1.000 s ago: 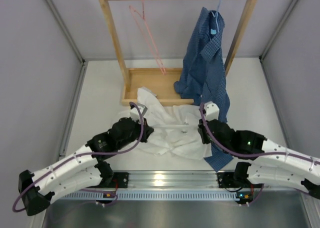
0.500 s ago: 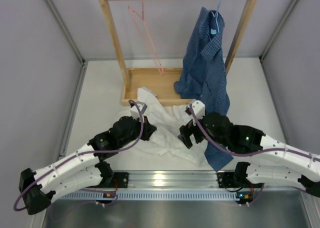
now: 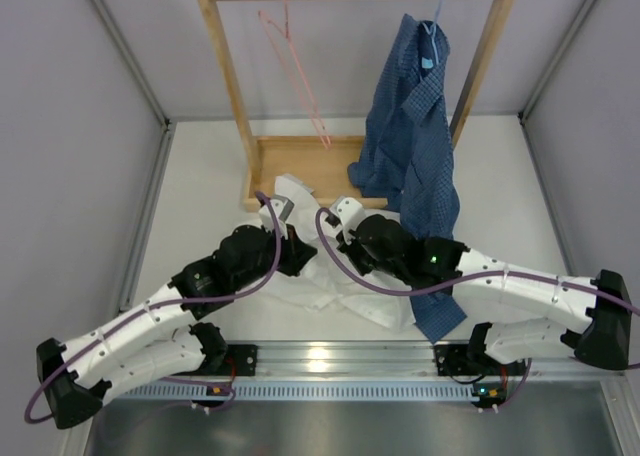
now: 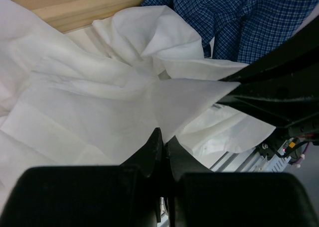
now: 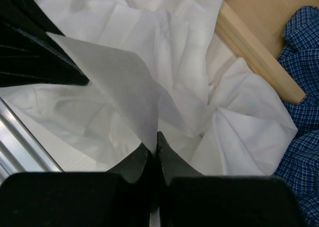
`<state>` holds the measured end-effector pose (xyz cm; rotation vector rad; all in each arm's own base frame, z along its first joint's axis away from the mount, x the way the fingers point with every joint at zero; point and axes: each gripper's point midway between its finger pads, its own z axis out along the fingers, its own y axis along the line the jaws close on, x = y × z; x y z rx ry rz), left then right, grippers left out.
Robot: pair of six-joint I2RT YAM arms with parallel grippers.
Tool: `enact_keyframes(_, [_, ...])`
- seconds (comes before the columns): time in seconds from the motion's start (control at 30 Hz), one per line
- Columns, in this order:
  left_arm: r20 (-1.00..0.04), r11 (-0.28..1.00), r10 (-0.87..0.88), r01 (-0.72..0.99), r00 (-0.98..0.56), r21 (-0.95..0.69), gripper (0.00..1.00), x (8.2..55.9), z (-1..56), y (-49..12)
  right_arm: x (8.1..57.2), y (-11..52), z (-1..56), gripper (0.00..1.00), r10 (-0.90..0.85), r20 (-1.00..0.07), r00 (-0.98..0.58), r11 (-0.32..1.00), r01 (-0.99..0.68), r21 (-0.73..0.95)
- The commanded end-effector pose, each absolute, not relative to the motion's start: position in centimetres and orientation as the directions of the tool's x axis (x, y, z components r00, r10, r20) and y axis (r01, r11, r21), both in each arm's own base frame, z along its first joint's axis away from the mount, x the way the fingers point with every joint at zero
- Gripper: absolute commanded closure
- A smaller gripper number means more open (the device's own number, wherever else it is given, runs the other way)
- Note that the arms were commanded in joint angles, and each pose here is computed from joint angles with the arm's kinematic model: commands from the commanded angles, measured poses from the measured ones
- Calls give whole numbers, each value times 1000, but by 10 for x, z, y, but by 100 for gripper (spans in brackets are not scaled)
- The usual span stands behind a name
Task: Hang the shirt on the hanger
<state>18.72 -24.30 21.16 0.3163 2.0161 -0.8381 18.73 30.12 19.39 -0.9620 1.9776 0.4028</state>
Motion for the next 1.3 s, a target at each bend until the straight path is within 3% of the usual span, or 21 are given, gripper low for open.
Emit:
enact_keyframes(0.0, [-850, 681, -54, 604, -523, -415, 100, 177, 227, -248, 213, 298, 234, 100, -340, -897, -280, 739, -670, -71])
enact_keyframes(0.07, [-862, 602, 14, 693, -508, -398, 79, 166, 230, -261, 209, 301, 237, 100, -333, -898, -289, 719, -694, -43])
enact_keyframes(0.13, [-870, 594, 50, 715, -491, -369, 69, 167, 228, -266, 204, 304, 237, 100, -338, -893, -297, 697, -716, -25])
enact_keyframes(0.23, [-902, 554, 73, 770, -425, -318, 67, 168, 234, -273, 197, 305, 238, 100, -340, -889, -308, 677, -736, -4])
enact_keyframes(0.33, [-918, 555, 71, 780, -390, -289, 78, 174, 240, -275, 191, 305, 240, 100, -337, -888, -313, 658, -753, 15])
enact_keyframes(0.4, [-923, 557, 61, 781, -379, -284, 97, 177, 243, -278, 189, 303, 241, 100, -337, -888, -314, 654, -756, 20])
enact_keyframes(0.5, [-918, 537, 72, 791, -390, -294, 100, 175, 242, -283, 191, 301, 243, 99, -333, -887, -319, 665, -747, 18])
enact_keyframes(0.53, [-916, 531, 73, 793, -395, -299, 100, 174, 241, -284, 192, 301, 244, 95, -322, -889, -327, 669, -743, 31])
enact_keyframes(0.57, [-908, 537, 68, 783, -413, -315, 100, 174, 238, -284, 194, 299, 248, 59, -307, -893, -329, 674, -738, 41])
enact_keyframes(0.6, [-904, 546, 59, 772, -424, -327, 100, 175, 237, -283, 193, 300, 253, 47, -295, -897, -328, 670, -740, 50])
enact_keyframes(0.73, [-860, 602, -19, 682, -509, -416, 100, 178, 229, -277, 191, 296, 298, 33, -196, -940, -281, 666, -742, 83])
enact_keyframes(1.07, [-802, 710, -234, 467, -549, -527, 100, 193, 218, -246, 262, 287, 444, 31, -72, -988, -134, 734, -678, 39])
enact_keyframes(1.27, [-796, 716, -211, 465, -567, -521, 100, 191, 206, -247, 318, 321, 444, 34, -109, -982, -151, 748, -663, 19])
